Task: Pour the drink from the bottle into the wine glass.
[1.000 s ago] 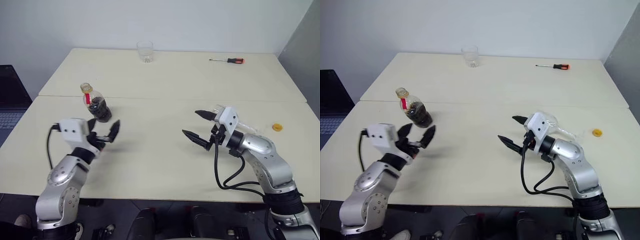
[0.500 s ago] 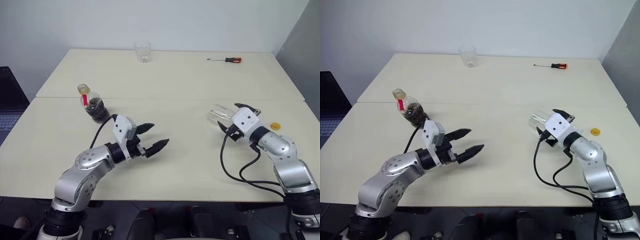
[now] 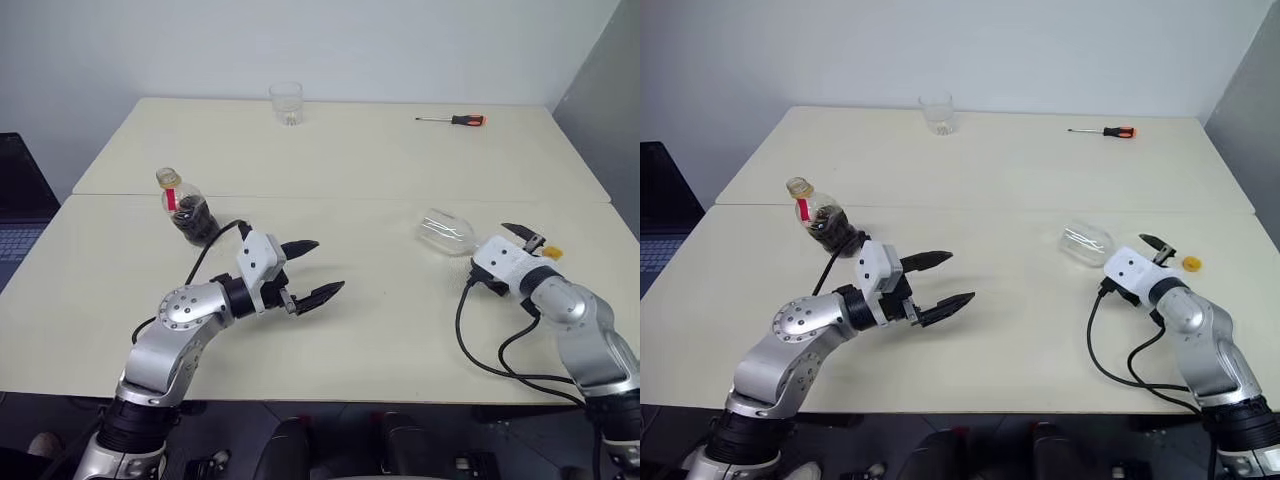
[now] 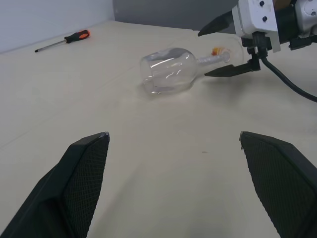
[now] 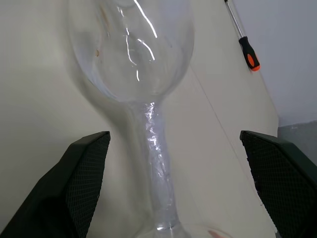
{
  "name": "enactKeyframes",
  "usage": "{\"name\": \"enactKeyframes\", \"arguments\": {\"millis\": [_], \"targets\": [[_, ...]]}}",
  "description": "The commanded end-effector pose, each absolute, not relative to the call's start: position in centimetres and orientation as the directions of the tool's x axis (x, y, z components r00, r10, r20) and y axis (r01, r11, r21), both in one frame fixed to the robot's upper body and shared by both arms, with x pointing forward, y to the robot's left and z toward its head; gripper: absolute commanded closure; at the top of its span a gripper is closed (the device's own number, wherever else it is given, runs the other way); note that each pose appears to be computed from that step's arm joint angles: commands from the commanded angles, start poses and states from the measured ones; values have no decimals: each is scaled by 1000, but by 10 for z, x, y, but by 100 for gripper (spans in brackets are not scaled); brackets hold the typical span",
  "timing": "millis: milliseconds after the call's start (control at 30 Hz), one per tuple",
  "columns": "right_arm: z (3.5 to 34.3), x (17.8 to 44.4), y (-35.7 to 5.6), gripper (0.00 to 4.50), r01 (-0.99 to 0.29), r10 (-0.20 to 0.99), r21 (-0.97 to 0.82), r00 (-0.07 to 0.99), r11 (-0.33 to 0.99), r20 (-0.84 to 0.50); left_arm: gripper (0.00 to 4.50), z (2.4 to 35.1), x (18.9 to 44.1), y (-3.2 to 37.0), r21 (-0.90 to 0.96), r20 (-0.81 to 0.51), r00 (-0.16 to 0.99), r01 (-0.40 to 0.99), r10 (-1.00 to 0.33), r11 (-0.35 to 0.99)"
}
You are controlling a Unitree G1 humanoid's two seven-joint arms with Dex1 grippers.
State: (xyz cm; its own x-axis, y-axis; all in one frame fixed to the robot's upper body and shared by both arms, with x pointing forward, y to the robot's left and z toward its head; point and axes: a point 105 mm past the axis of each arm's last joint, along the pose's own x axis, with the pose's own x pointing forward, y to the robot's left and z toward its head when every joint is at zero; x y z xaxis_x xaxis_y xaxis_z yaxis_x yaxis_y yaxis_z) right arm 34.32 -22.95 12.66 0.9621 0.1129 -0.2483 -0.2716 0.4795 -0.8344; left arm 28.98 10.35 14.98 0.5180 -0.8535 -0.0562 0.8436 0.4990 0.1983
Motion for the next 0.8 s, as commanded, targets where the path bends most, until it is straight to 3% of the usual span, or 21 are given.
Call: {"name": "enactKeyframes", "arguments": {"millis": [33,300,533,800], "targets": [[138,349,-228,0,-242,111,-864,970,441,-215,2,158,288,102,229,-22,518,835,-855,500],[139,364,-230,0,-244,102,-868,970,433,-221,2,160,290,101,227,-3,534,824,-845,520],[135,360,-228,0,-398,184,-817,917,418,-353,2,161,290,102,219,2,541,820,-841,528],[151,361,-223,0,-598,309,-726,800,341,-514,2,162,290,95,195,21,533,827,-846,527]]}}
